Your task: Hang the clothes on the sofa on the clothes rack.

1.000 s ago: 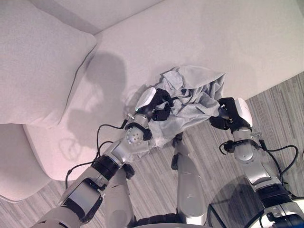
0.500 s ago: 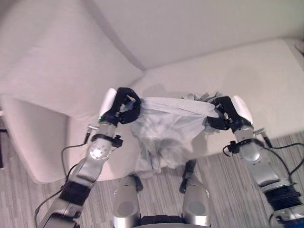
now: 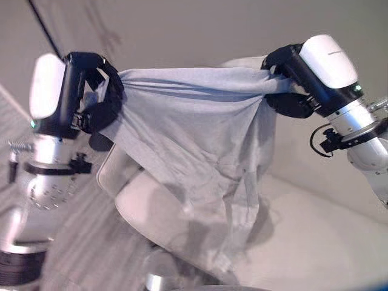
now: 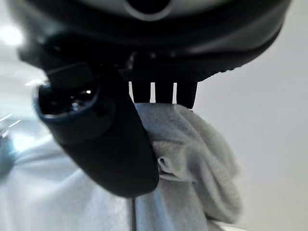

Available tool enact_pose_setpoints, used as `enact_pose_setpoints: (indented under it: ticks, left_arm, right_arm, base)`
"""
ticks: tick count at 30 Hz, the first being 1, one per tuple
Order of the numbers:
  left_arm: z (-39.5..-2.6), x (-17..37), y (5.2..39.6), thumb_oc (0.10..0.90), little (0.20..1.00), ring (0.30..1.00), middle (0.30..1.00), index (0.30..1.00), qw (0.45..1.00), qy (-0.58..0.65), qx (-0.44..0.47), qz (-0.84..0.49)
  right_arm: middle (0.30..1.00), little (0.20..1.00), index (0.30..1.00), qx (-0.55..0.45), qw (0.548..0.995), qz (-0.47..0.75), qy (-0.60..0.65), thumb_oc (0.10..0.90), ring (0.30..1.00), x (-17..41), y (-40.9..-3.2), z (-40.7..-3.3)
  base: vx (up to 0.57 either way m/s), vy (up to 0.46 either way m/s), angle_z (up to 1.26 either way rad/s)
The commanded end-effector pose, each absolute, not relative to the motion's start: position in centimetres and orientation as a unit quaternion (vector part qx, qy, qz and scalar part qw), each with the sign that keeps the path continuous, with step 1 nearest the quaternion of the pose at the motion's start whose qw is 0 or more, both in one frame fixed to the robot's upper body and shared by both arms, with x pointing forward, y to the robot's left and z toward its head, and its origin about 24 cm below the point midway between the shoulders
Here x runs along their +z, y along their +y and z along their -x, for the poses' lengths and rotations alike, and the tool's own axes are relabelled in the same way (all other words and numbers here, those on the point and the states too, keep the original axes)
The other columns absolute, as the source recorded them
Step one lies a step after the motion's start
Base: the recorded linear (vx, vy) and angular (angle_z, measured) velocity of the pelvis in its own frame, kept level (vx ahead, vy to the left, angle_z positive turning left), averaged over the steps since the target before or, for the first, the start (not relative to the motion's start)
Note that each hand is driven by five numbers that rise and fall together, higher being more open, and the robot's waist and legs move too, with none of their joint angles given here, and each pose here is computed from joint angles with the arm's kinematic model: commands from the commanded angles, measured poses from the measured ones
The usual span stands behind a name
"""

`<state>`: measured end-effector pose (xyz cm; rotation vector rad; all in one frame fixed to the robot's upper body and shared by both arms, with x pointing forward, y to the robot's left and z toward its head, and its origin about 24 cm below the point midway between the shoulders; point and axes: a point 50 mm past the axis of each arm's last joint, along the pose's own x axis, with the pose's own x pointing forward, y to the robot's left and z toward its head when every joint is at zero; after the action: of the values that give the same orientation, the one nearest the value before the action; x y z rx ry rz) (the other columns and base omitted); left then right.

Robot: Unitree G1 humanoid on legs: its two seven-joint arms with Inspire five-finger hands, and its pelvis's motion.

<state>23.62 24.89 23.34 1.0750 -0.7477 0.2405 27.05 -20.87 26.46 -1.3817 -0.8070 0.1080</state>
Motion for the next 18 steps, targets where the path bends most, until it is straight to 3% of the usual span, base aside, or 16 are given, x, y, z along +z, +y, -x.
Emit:
enact_pose_setpoints:
  ticks: [1,7,12,18]
  left_arm:
    - [-23.4,27.7,28.1,0.4,0.3,0.3,0.3,0.3,0.731,-0.406,0.275,-0.475]
    - [-24.3,31.4,27.5,0.4,0.3,0.3,0.3,0.3,0.683,-0.451,0.296,-0.493]
    - [-24.6,35.4,26.6,0.4,0.3,0.3,0.3,0.3,0.625,-0.485,0.301,-0.534]
    - [-25.6,35.9,28.2,0.4,0.3,0.3,0.3,0.3,0.635,-0.444,0.324,-0.543]
  right_arm:
    - [0.3,0.3,0.3,-0.122,0.697,0.613,-0.353,0.4,0.3,30.0,-26.1,-27.5]
    - [0.3,0.3,0.3,-0.176,0.665,0.632,-0.356,0.4,0.3,32.3,-27.0,-27.5]
    - [0.3,0.3,0.3,-0.214,0.654,0.625,-0.369,0.4,0.3,34.0,-26.2,-29.2]
    - [0.3,0.3,0.3,-0.248,0.652,0.618,-0.363,0.4,0.3,36.3,-26.9,-30.1]
  base:
    - [-0.1,0.633,1.31]
    - [-0.12,0.573,0.77]
    - [-0.23,0.646,0.14]
    - [-0.19,0.178,0.02]
